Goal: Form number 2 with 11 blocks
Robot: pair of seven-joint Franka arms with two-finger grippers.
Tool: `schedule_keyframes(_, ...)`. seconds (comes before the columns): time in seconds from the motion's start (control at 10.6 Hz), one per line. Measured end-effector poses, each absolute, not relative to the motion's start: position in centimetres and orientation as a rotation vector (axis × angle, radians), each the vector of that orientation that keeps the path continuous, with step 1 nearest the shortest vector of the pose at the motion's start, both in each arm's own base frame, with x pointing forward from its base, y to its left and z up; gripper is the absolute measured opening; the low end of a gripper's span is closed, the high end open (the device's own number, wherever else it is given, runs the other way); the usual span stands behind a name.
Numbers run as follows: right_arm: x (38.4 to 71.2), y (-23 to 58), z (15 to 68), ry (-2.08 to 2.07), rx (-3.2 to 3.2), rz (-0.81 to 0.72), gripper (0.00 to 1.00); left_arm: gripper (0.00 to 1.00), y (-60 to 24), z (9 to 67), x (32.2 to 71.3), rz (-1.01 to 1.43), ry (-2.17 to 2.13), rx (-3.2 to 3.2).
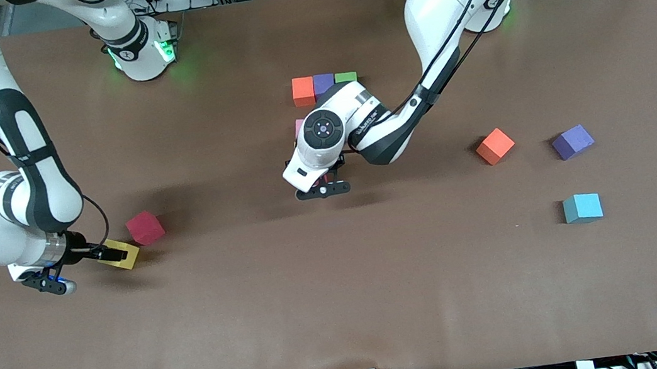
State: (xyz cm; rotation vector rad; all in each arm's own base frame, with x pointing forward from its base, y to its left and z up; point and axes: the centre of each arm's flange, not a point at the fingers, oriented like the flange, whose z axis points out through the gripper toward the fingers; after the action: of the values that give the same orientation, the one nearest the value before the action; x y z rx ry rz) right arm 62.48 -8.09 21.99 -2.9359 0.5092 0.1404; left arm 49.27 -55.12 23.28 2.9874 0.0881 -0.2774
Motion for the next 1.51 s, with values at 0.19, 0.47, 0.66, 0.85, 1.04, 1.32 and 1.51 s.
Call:
schedule_keyframes(0.19,62.5,-8.2,21.4,0.513,-2.94,0.136,1.0,0.59,-55.1,23.3,49.3,-0.277,0.085,2.988)
schedule_keyframes(0.47,62.5,-8.0,21.3,0.51,-2.94,0.139,1.0,0.59,-55.2,23.2,49.2,-0.256,0.057,2.999)
schedule_keyframes(0.66,62.5,-8.0,21.2,0.513,-2.944,0.115,1.0,0.59,-55.7,23.1,48.6,-0.254,0.038,3.004)
schedule_keyframes(0.85,62.3,-7.8,20.5,0.519,-2.952,0.08,0.99,0.61,-55.8,22.9,48.5,-0.258,0.036,3.006)
schedule_keyframes(1.04,62.1,-7.6,20.1,0.521,-2.953,0.081,0.92,0.61,-55.8,22.9,48.5,-0.259,0.036,3.006)
schedule_keyframes(1.32,61.9,-7.1,19.8,0.542,-2.948,0.095,0.82,0.62,-56.0,22.5,48.1,-0.267,0.027,3.009)
schedule_keyframes(1.51,61.6,-6.8,19.5,0.551,-2.943,0.109,0.75,0.63,-56.1,22.4,48.0,-0.269,0.025,3.009)
